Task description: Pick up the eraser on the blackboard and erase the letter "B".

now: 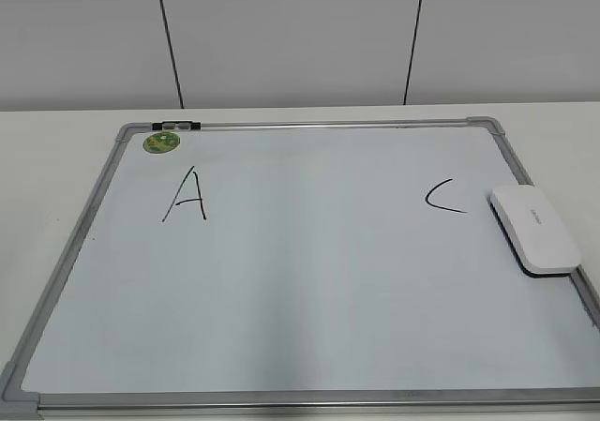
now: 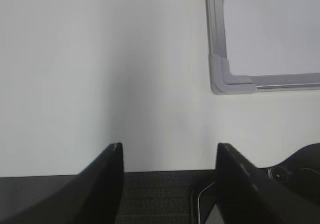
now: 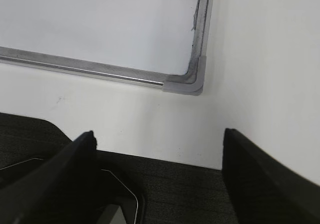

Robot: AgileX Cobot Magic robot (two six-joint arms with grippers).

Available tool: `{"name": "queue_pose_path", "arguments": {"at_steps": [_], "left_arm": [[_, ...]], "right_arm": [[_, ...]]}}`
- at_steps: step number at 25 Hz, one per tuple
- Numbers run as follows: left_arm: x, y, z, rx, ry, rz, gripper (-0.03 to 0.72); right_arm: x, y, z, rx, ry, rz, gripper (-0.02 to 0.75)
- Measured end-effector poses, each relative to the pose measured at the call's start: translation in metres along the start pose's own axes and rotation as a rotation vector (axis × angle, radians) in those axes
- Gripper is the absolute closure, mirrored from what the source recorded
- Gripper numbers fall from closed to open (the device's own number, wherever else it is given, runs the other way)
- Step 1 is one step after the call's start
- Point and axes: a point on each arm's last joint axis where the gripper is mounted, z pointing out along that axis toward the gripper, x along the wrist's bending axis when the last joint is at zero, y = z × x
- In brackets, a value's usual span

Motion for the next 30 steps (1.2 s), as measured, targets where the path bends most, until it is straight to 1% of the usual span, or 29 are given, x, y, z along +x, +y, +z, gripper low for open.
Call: {"name": "queue_pose_path", "arguments": {"at_steps": [4,8,16,22,30], "left_arm": [[0.0003,-0.0032,-0.0019,-0.047,-0.004,-0.002,0.251],[0.0005,-0.0022,-0.0022,-0.06,-0.002,0.0,0.251],[0.0017,-0.0019,-0.0023,-0.064,0.011,0.006,0.251],[-0.0003,-0.0017,-0.0023,-0.066,-0.005,0.04,0.251],[-0.0011,-0.002,-0.0019,-0.064,-0.013,0.04,0.251]], "right_arm": [[0.0,0.0,0.0,0.0,0.0,-0.002,0.163],[0.0,0.0,0.0,0.0,0.0,-0.002,0.163],[0.0,0.0,0.0,0.0,0.0,-0.002,0.163],[0.0,0.0,0.0,0.0,0.0,-0.002,0.164],[0.0,0.0,0.0,0.0,0.0,-0.002,0.163]]}}
